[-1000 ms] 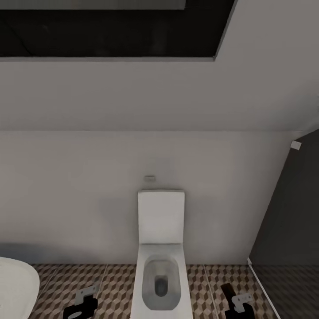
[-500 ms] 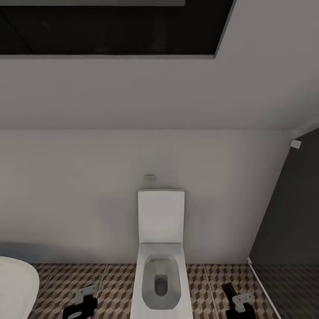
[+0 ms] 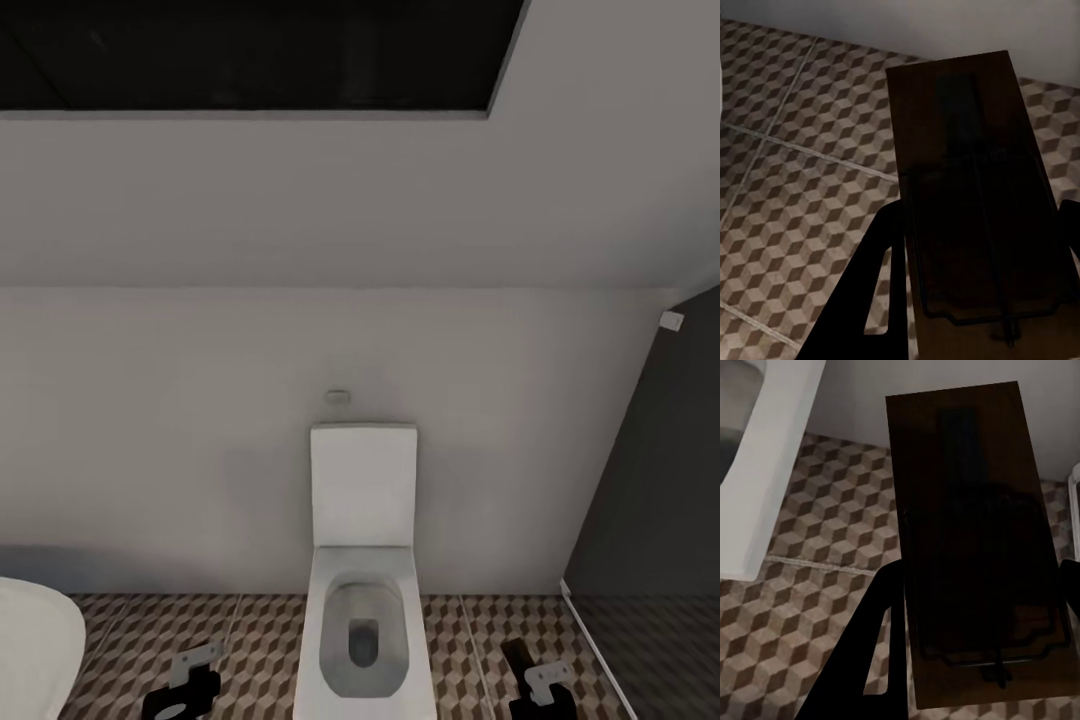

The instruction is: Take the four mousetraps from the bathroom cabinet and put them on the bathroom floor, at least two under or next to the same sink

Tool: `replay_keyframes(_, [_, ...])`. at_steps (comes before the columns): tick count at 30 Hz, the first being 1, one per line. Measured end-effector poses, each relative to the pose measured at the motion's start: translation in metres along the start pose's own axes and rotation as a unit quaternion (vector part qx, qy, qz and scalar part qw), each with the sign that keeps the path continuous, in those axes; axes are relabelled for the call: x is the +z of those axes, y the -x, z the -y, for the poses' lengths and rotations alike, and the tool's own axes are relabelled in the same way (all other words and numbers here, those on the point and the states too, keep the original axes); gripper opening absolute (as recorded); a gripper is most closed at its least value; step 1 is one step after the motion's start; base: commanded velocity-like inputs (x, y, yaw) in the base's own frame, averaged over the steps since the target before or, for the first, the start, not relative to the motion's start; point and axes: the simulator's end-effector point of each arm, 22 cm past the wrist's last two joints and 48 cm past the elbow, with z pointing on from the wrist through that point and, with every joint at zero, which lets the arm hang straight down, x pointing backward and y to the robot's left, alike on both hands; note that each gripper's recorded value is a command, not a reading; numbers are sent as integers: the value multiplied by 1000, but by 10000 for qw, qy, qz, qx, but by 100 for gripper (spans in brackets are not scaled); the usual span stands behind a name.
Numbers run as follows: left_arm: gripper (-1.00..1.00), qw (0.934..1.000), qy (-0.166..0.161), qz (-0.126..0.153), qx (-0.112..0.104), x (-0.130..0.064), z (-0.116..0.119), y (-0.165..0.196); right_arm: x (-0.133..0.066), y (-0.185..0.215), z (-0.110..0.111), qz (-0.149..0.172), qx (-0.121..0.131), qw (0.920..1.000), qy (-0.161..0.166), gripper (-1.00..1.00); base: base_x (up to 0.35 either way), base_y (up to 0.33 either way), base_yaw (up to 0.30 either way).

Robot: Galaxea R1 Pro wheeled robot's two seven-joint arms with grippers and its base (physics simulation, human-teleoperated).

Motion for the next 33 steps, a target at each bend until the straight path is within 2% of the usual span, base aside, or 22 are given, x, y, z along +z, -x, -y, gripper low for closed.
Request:
replay_keyframes(11, [-100,9999,165,-10,-6,8,2,-8,10,-9,-1,-23,15,10000,79,-100,0,0,0])
replay_keyframes(15, [-100,9998,190,-5,4,12,3,-10,12,-14,-9,-34,37,9991,428,-100,0,0,0])
replay_keyframes(17, [-100,9997,231,-4,7,14,2,-12,13,-16,-6,-30,161,9988,472,-100,0,0,0])
replay_keyframes(19, [-100,9996,298,1,15,16,-1,-13,15,-16,2,0,465,9981,392,-100,0,0,0])
replay_keyframes(22, [-100,9994,351,5,17,18,-2,-14,18,-19,9,2,744,9968,292,-100,0,0,0])
replay_keyframes(26, [-100,9993,371,8,19,22,-1,-17,22,-24,17,-18,867,9962,63,-100,0,0,0])
replay_keyframes(30, [-100,9993,375,13,20,26,0,-20,25,-31,39,-72,913,9944,-519,-100,0,0,0])
replay_keyframes(33, [-100,9993,375,14,23,30,1,-22,28,-35,43,-84,926,9934,-674,-100,0,0,0])
